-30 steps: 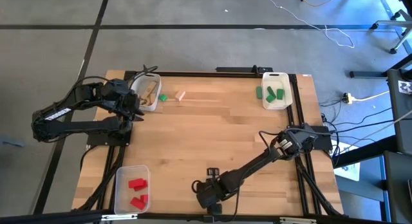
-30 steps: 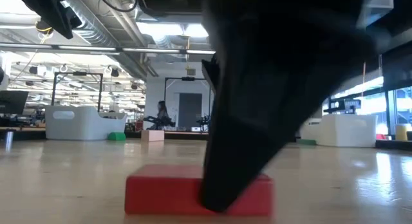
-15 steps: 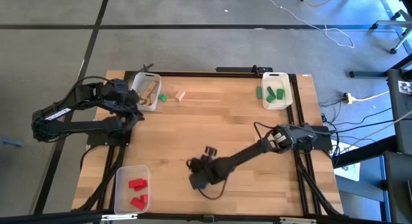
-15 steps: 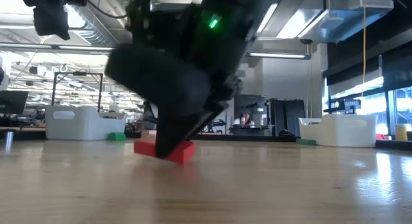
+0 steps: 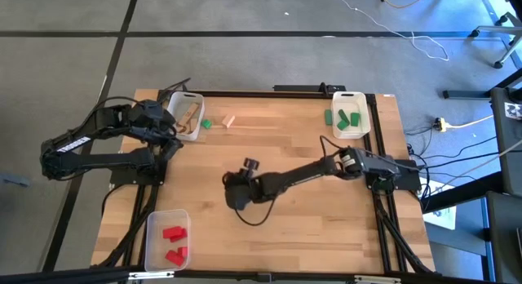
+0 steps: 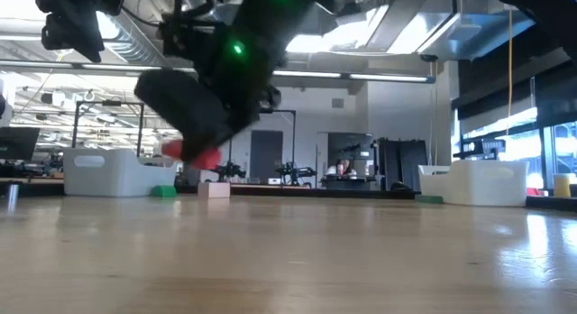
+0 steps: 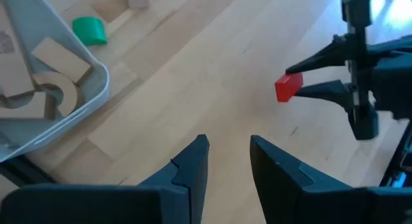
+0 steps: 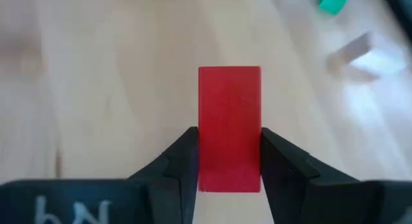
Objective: Sort & place blocks by color
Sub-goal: Put the red block into the transparent bin
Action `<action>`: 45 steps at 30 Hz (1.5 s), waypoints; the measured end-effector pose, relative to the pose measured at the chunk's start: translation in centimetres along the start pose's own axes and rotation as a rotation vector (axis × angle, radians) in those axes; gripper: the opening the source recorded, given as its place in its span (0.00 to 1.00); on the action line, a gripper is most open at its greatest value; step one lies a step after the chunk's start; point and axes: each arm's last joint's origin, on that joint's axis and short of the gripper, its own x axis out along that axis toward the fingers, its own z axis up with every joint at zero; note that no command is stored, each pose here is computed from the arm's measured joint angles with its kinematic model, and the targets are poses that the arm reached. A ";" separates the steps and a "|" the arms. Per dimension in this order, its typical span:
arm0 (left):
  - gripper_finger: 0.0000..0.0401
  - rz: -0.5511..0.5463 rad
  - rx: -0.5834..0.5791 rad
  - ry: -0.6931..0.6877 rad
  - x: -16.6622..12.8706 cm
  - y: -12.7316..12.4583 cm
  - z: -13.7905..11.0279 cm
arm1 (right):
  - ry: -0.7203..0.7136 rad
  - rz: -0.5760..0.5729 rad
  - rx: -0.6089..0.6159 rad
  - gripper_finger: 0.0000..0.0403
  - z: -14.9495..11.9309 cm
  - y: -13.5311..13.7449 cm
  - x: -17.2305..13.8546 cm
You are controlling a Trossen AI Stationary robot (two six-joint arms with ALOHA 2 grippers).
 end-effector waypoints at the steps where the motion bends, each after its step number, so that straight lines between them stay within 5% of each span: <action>1: 0.27 0.005 -0.016 -0.006 0.0 0.0 0.0 | -0.014 -0.004 -0.001 0.32 0.7 -0.4 -0.1; 5: 0.27 0.005 -0.047 -0.026 0.0 0.0 0.2 | -0.099 -0.042 -0.067 0.32 3.7 -1.9 -1.2; 16: 0.27 -0.230 -0.091 -0.069 -0.2 -1.2 1.3 | -0.250 -0.125 -0.175 0.32 9.1 -5.0 -4.6; 25: 0.27 -0.286 -0.098 -0.090 -0.2 -1.6 1.8 | -0.263 -0.155 -0.230 0.32 9.6 -5.5 -4.7; 45: 0.27 -0.214 -0.005 -0.044 3.2 -3.2 3.7 | -0.263 -0.167 -0.222 0.32 9.7 -6.0 -4.5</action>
